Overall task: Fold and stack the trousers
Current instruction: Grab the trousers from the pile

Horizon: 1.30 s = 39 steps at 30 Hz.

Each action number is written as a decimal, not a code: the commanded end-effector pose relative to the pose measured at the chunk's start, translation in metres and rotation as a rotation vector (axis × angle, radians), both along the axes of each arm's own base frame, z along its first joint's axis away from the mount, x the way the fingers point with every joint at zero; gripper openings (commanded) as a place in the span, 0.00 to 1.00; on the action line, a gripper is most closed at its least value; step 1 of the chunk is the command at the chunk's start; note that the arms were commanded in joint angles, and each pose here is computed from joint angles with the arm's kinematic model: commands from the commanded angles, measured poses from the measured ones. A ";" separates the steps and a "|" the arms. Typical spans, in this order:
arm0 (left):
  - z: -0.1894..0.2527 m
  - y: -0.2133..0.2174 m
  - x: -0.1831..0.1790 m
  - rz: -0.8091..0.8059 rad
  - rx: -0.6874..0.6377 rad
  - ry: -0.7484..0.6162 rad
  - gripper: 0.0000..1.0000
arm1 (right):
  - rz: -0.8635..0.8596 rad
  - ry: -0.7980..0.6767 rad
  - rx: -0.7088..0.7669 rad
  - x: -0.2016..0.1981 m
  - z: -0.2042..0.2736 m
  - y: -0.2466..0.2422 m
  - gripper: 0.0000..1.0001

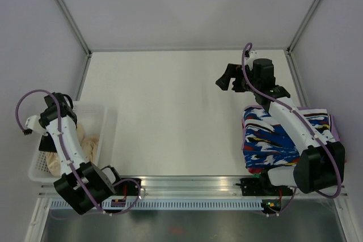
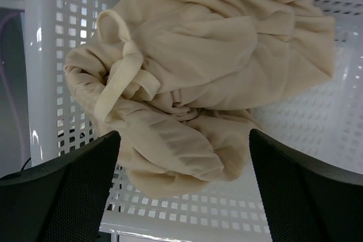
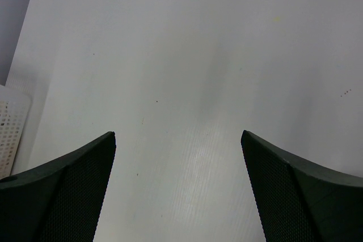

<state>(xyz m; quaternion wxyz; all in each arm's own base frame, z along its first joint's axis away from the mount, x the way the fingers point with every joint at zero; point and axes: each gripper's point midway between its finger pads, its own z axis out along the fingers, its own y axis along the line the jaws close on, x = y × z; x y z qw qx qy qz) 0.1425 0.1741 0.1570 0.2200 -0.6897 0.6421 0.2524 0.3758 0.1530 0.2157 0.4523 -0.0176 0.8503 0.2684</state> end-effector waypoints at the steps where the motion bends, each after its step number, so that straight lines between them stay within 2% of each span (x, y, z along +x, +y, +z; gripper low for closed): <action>1: -0.024 -0.010 -0.019 0.138 -0.076 0.000 1.00 | 0.022 -0.054 -0.009 0.009 0.024 0.003 0.98; 4: -0.028 -0.019 -0.027 0.165 -0.106 -0.003 1.00 | 0.020 -0.044 -0.011 0.011 0.023 0.003 0.98; 10: -0.032 -0.028 -0.046 0.208 -0.080 -0.008 1.00 | 0.038 -0.013 -0.013 0.013 0.018 0.008 0.98; 12: -0.040 -0.020 -0.040 0.208 -0.043 -0.049 1.00 | 0.043 -0.016 -0.019 0.014 0.018 0.009 0.98; 16: -0.070 -0.016 -0.036 0.231 -0.047 -0.048 1.00 | 0.043 -0.016 -0.037 0.014 0.020 0.008 0.98; 21: -0.080 -0.003 -0.022 0.201 -0.026 -0.076 0.99 | 0.038 -0.012 -0.074 0.018 0.020 0.005 0.98; 24: -0.076 0.007 -0.011 0.157 0.016 -0.113 0.87 | 0.033 -0.009 -0.082 0.020 0.019 0.005 0.98; 26: -0.071 0.017 -0.006 0.132 0.068 -0.128 0.83 | 0.037 -0.006 -0.081 0.023 0.020 0.008 0.98; 28: -0.069 0.020 -0.007 0.135 0.096 -0.134 0.74 | 0.042 -0.014 -0.086 0.027 0.027 0.010 0.98; 29: -0.067 0.023 -0.001 0.123 0.106 -0.163 0.67 | 0.044 -0.013 -0.094 0.029 0.028 0.010 0.98; 30: -0.069 0.023 0.003 0.115 0.102 -0.176 0.51 | 0.042 -0.026 -0.097 0.032 0.034 0.010 0.98; 31: -0.073 0.021 0.005 0.097 0.094 -0.178 0.39 | 0.036 -0.030 -0.099 0.034 0.037 0.010 0.98; 33: -0.073 0.019 0.017 0.057 0.061 -0.213 0.02 | 0.040 -0.047 -0.105 0.037 0.043 0.011 0.98; 35: -0.065 0.016 0.023 0.011 0.041 -0.216 0.02 | 0.024 -0.058 -0.119 0.039 0.047 0.008 0.98; 37: -0.031 0.021 0.030 -0.031 0.079 -0.256 0.02 | 0.004 -0.075 -0.132 0.042 0.054 0.004 0.98; 38: -0.017 0.020 0.035 -0.105 0.090 -0.256 0.02 | -0.019 -0.089 -0.142 0.044 0.059 -0.001 0.98; 39: 0.017 0.024 0.045 -0.151 0.135 -0.305 0.02 | -0.030 -0.096 -0.143 0.046 0.061 -0.002 0.98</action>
